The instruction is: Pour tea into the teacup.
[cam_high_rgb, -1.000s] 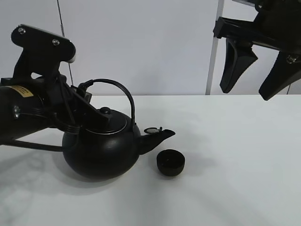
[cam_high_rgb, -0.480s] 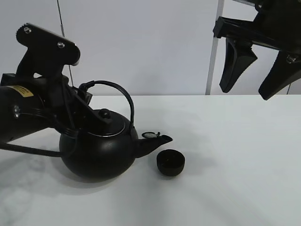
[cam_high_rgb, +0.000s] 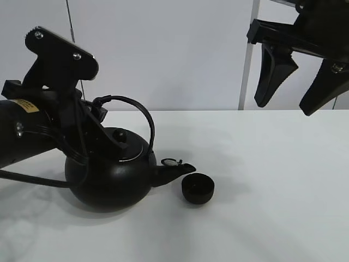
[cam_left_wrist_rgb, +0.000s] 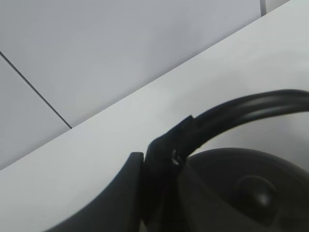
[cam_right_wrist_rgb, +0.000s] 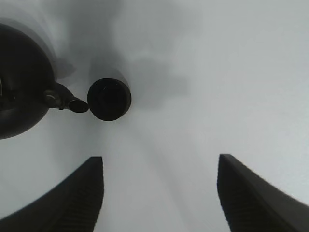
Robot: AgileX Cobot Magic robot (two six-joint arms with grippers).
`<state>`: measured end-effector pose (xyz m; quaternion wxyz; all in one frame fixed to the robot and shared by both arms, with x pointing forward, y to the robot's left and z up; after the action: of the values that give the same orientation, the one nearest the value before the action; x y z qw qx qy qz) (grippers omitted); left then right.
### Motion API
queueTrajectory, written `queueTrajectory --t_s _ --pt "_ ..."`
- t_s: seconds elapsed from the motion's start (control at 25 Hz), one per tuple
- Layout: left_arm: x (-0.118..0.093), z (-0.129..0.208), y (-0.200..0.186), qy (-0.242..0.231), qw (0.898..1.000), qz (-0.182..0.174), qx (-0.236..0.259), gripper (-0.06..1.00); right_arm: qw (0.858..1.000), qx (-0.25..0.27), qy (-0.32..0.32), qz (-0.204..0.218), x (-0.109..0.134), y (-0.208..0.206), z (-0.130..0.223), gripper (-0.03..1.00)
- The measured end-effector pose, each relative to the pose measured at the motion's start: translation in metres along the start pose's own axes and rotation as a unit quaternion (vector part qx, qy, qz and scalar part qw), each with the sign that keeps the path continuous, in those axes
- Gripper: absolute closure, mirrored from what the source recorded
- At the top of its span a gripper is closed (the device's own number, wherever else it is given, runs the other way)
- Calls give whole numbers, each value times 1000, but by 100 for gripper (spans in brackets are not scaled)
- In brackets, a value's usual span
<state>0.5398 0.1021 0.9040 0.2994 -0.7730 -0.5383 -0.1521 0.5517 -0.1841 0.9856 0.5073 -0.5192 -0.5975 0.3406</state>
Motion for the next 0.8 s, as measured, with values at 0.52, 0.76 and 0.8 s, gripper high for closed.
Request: queueTrajectory --t_s 0.52,0.76,0.8 --pt "0 0 0 12 1000 0 0 84 1000 0 0 0 0 0 0 50" --pt "0 0 0 13 1000 0 1 84 1000 0 0 0 0 0 0 50" --pt "0 0 0 13 1000 0 1 84 1000 0 0 0 0 0 0 50"
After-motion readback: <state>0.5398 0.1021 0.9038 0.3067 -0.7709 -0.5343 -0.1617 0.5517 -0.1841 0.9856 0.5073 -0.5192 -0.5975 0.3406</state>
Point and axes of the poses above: a point on each arm's last joint axis where the gripper is mounted, y pointing out along that axis toward the gripper, x along the wrist's bending axis when the last joint is at zero, z = x × y, the point moved 7 cm from there along y, pointing out along that axis toward the gripper, and after that the axes turned 11 degrees about y, right-handed, at the moved point
